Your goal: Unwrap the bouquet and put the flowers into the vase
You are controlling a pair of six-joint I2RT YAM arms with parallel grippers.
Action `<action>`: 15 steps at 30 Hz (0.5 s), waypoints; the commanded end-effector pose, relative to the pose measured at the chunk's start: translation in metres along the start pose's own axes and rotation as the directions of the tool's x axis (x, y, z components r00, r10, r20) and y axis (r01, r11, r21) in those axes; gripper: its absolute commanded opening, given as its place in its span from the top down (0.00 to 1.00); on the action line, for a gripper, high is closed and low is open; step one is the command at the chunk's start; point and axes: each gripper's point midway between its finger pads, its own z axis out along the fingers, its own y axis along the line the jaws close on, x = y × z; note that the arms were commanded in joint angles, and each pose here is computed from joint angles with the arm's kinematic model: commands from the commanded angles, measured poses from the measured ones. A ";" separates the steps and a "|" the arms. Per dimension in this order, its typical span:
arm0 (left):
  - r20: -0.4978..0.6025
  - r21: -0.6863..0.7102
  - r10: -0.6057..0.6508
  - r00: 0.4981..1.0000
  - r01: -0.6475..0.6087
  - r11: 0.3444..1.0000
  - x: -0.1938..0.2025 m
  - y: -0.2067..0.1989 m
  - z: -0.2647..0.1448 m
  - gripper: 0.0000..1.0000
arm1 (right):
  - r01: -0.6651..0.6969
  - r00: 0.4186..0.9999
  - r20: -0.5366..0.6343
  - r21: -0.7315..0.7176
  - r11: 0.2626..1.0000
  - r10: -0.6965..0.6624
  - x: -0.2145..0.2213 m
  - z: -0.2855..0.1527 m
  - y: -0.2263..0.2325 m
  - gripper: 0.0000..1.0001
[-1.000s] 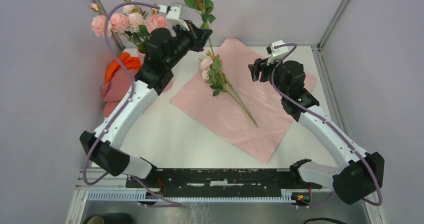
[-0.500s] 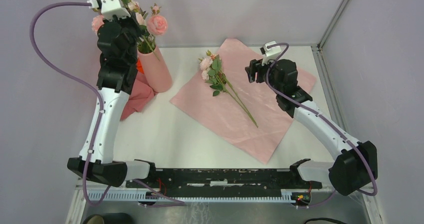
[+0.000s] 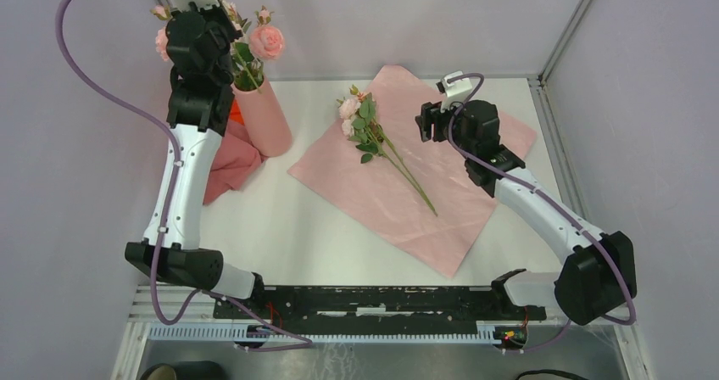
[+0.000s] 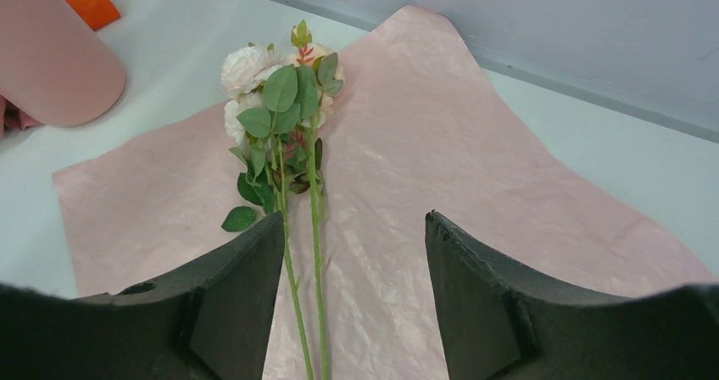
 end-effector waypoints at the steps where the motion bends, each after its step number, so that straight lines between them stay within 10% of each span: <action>1: 0.123 -0.010 0.003 0.992 -0.002 1.000 -0.054 0.009 -0.008 0.98 | 0.020 0.999 0.027 0.031 0.999 -0.021 -0.011 0.003 -0.006 0.32; 15: 0.083 -0.029 0.008 0.997 -0.005 1.000 -0.028 0.011 -0.002 0.98 | 0.018 1.000 0.002 0.020 1.000 -0.018 -0.002 0.009 -0.004 0.32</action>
